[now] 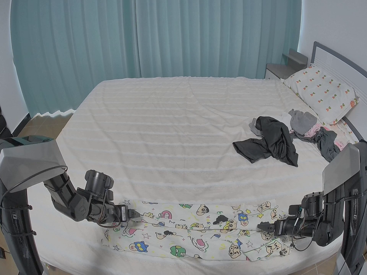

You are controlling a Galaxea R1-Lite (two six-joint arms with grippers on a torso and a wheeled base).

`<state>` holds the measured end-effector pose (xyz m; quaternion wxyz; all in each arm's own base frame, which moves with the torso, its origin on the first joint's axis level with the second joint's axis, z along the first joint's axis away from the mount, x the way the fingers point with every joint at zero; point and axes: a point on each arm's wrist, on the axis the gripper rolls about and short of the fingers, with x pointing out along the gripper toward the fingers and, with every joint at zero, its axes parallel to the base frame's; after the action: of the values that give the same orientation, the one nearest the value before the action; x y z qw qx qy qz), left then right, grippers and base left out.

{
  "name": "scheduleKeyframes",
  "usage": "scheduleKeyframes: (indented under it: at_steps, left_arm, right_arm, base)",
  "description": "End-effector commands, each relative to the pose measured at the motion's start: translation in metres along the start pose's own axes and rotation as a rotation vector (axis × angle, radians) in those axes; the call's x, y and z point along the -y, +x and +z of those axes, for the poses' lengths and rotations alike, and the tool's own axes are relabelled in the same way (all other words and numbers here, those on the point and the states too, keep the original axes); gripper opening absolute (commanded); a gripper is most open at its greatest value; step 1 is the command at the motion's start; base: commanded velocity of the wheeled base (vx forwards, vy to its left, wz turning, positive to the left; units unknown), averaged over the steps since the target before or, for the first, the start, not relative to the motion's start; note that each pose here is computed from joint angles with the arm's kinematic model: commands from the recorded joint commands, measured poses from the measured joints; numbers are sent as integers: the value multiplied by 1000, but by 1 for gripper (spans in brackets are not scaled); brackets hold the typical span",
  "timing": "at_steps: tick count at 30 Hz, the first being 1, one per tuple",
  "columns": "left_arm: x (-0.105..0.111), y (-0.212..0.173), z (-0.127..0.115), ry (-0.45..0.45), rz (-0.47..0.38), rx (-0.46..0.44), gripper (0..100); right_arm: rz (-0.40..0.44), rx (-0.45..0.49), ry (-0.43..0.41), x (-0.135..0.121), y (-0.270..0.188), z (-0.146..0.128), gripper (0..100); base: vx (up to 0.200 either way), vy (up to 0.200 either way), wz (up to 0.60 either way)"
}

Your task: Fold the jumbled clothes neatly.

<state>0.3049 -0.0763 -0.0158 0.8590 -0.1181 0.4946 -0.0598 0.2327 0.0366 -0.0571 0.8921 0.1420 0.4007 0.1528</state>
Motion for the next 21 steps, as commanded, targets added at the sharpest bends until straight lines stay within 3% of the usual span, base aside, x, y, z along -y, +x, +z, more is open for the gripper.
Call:
scheduleKeyframes:
  at_steps: [1, 8, 21]
  left_arm:
    - [0, 14, 4, -17, 46, 11, 100]
    - [-3, 35, -6, 35, 154, -10, 100]
    - [8, 38, -13, 87, 168, -21, 100]
  right_arm:
    - [4, 12, -4, 0, 0, 1, 100]
    - [3, 11, -4, 0, 0, 1, 100]
    - [3, 10, -3, 0, 1, 1, 100]
  base:
    - [0, 0, 0]
    - [0, 0, 0]
    - [0, 0, 0]
